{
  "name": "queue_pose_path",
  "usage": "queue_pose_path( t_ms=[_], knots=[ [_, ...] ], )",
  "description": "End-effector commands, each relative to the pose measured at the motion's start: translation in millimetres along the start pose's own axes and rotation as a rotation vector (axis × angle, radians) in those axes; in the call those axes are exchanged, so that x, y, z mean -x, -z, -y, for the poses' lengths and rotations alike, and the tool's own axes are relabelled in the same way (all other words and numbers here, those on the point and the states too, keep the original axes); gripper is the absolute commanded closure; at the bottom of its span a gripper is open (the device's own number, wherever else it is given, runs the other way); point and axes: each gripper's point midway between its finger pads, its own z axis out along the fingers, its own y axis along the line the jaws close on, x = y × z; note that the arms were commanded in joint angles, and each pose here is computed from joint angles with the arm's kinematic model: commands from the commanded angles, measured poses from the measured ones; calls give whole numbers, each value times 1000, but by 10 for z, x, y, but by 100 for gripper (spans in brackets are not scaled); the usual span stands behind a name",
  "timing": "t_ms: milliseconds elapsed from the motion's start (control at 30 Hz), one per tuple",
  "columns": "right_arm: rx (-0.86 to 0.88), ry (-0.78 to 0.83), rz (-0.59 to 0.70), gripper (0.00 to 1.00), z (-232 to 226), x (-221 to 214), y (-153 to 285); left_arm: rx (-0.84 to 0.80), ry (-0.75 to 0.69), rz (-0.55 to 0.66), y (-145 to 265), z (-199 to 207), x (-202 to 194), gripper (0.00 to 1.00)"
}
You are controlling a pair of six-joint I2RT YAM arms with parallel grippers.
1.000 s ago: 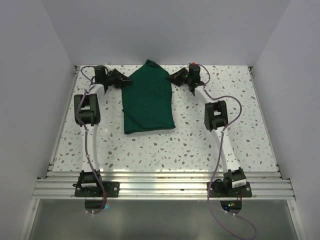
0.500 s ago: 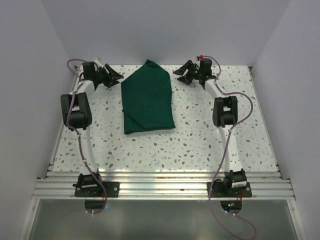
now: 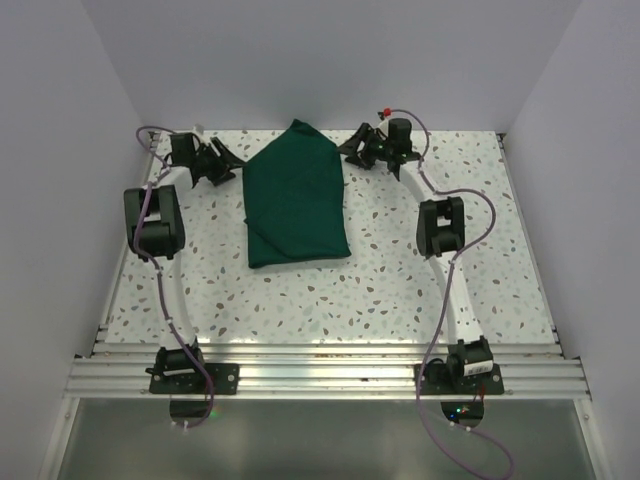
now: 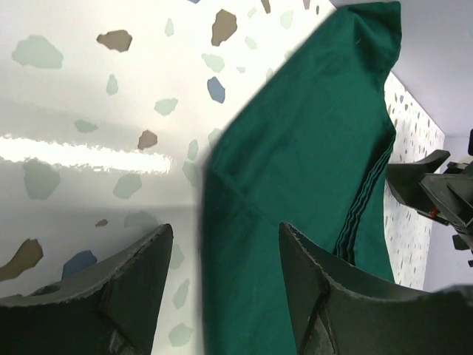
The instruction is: Prepare the surgical pack
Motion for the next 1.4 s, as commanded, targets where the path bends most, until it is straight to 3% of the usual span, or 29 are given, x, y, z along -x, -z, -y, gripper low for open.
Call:
queue_pose_path(
  t_ms=[0,367,533,633,767,800,867,1000,1100,1367],
  knots=[
    [-88,48,9,32,229,-204,-235,79,-4,-1,-213,-279,-106,36],
    [-157,40,78,36,318,-273,-458,74,37,-26,-554,-346,-221,37],
    [-170,40,82,36,372,-283,-466,65,33,-63,-637,-358,-334,44],
    [-165,30,82,44,382,-293,-481,48,37,-76,-652,-351,-369,53],
    [-144,17,86,64,330,-287,-496,22,31,-85,-631,-280,-363,73],
    [-135,15,92,73,284,-256,-492,17,28,-86,-622,-248,-356,80],
    [-125,14,89,77,228,-249,-487,3,29,-94,-598,-208,-353,85],
    [-124,7,54,99,165,-295,-423,-6,28,-115,-537,-151,-381,99],
    [-126,1,17,100,152,-373,-353,4,11,-127,-455,-114,-406,100],
    [-59,47,23,100,-471,-111,-84,-9,-34,-139,-145,149,-382,100]
  ],
)
